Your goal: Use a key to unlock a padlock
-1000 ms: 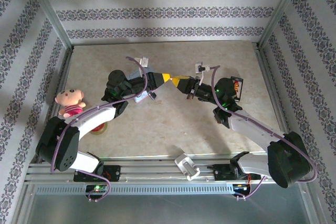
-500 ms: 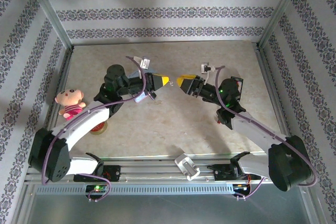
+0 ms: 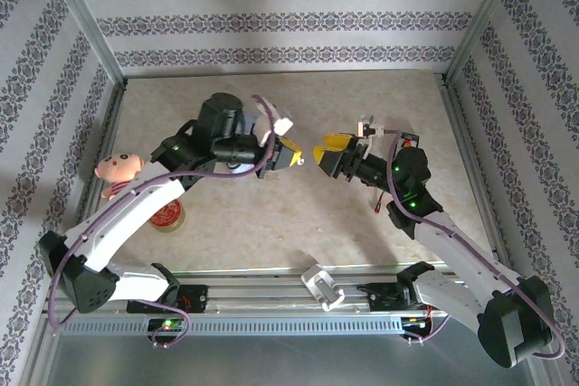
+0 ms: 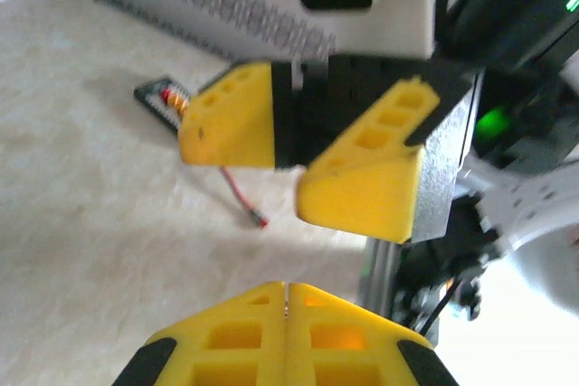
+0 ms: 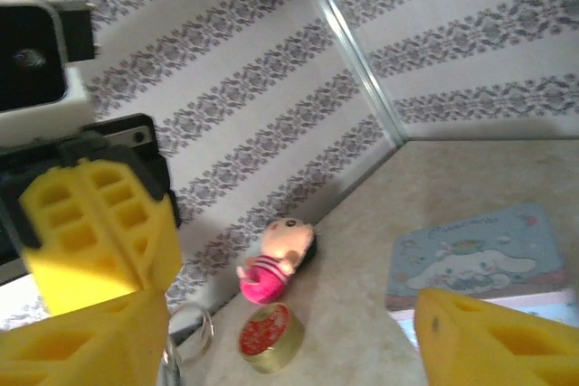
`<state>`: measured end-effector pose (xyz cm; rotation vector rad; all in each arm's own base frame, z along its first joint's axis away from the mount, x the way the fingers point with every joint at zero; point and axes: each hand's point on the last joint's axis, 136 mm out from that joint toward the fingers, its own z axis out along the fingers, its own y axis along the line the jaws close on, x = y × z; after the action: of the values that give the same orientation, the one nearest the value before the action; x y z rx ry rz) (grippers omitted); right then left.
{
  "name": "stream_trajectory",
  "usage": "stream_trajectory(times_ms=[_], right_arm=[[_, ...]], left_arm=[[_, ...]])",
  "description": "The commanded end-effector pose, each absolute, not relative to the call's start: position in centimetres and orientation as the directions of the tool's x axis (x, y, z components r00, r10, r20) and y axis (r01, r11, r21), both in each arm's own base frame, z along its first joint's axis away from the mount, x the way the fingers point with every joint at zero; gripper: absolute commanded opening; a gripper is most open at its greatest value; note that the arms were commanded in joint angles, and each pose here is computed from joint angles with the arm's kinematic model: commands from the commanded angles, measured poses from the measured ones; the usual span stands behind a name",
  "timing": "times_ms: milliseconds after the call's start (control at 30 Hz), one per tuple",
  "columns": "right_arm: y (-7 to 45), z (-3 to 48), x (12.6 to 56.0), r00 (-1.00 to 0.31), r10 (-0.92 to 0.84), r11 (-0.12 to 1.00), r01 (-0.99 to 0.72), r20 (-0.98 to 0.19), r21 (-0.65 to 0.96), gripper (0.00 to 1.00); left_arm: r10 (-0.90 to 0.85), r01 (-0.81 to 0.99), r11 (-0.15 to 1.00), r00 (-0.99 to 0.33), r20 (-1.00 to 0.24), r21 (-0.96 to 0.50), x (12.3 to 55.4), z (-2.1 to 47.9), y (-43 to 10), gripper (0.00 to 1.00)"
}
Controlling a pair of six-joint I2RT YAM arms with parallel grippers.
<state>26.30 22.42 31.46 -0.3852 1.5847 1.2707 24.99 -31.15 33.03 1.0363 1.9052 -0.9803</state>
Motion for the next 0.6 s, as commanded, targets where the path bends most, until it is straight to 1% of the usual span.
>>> stream_trajectory(times_ms=[0, 133, 200, 333, 400, 467, 567], right_arm=[[21.5, 29.3, 27.3, -0.426, 0.319, 0.479, -0.698, -0.847, 0.532, 0.68], [20.6, 27.9, 28.0, -0.44, 0.325, 0.531, -0.647, -0.837, 0.547, 0.76], [20.7, 27.7, 27.9, -0.449, 0.314, 0.532, -0.647, -0.837, 0.547, 0.78], [21.2, 27.2, 27.5, -0.474, 0.282, 0.514, -0.66, -0.834, 0.548, 0.77], [21.3, 26.6, 27.5, -0.491, 0.271, 0.513, -0.654, -0.828, 0.556, 0.76], [21.6, 26.0, 27.3, -0.512, 0.26, 0.5, -0.654, -0.819, 0.568, 0.74], [23.0, 26.0, 26.1, -0.525, 0.218, 0.443, -0.697, -0.822, 0.563, 0.71]], left_arm=[[0.58, 0.875, 0.467, -0.414, -0.701, -0.13, 24.4, 26.9, -28.8, 0.0], [0.591, 0.872, 0.476, -0.413, -0.693, -0.113, 24.8, 26.8, -28.8, 0.0], [0.61, 0.87, 0.484, -0.414, -0.676, -0.096, 24.9, 26.5, -28.8, 0.0], [0.643, 0.859, 0.509, -0.421, -0.64, -0.054, 25.8, 25.8, -28.7, 0.0], [0.632, 0.863, 0.502, -0.413, -0.656, -0.06, 26.0, 26.1, -29.2, 0.0], [0.614, 0.869, 0.49, -0.404, -0.678, -0.074, 26.0, 26.4, -29.8, 0.0], [0.583, 0.878, 0.471, -0.381, -0.718, -0.083, 26.0, 26.9, -30.5, 0.0]])
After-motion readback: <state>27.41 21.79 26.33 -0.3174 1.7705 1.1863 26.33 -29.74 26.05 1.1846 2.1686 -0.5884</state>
